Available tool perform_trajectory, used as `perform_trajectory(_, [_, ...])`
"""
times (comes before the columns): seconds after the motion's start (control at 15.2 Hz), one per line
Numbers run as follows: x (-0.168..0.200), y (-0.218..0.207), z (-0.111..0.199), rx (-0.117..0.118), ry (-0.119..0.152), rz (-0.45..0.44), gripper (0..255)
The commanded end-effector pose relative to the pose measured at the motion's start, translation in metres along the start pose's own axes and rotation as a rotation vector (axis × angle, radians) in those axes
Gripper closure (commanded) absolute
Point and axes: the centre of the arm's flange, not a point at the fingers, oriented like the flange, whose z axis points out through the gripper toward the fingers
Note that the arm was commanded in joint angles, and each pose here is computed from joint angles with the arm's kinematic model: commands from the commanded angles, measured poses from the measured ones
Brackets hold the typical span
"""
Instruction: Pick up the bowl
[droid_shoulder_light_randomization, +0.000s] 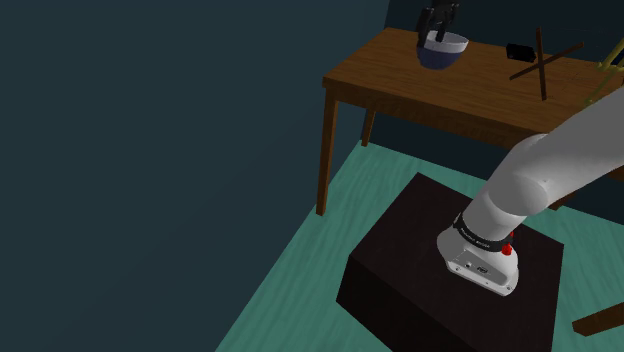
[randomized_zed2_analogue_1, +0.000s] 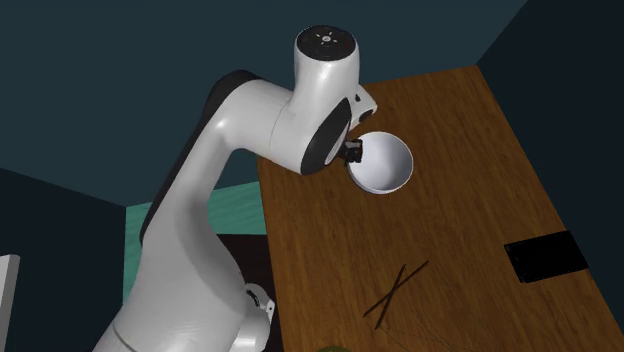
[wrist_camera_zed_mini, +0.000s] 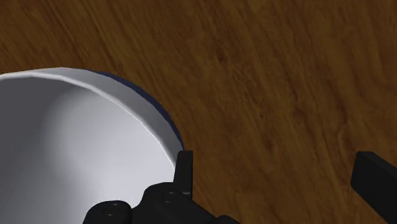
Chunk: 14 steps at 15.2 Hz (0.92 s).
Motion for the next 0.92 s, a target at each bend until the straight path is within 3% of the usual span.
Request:
perform_trajectory(0.0, [0.009, 0.021, -0.004, -0.017, -0.002, 0.004, 0])
perform_trajectory(0.66, [0.012, 0.025, 0.035, -0.021, -0.002, 0.005, 0])
perform_trajectory(0.73, [0.012, 0.024, 0.034, -0.021, -0.002, 0.006, 255])
perform_trajectory(0.86, [0.012, 0.024, 0.034, -0.021, -0.002, 0.006, 255])
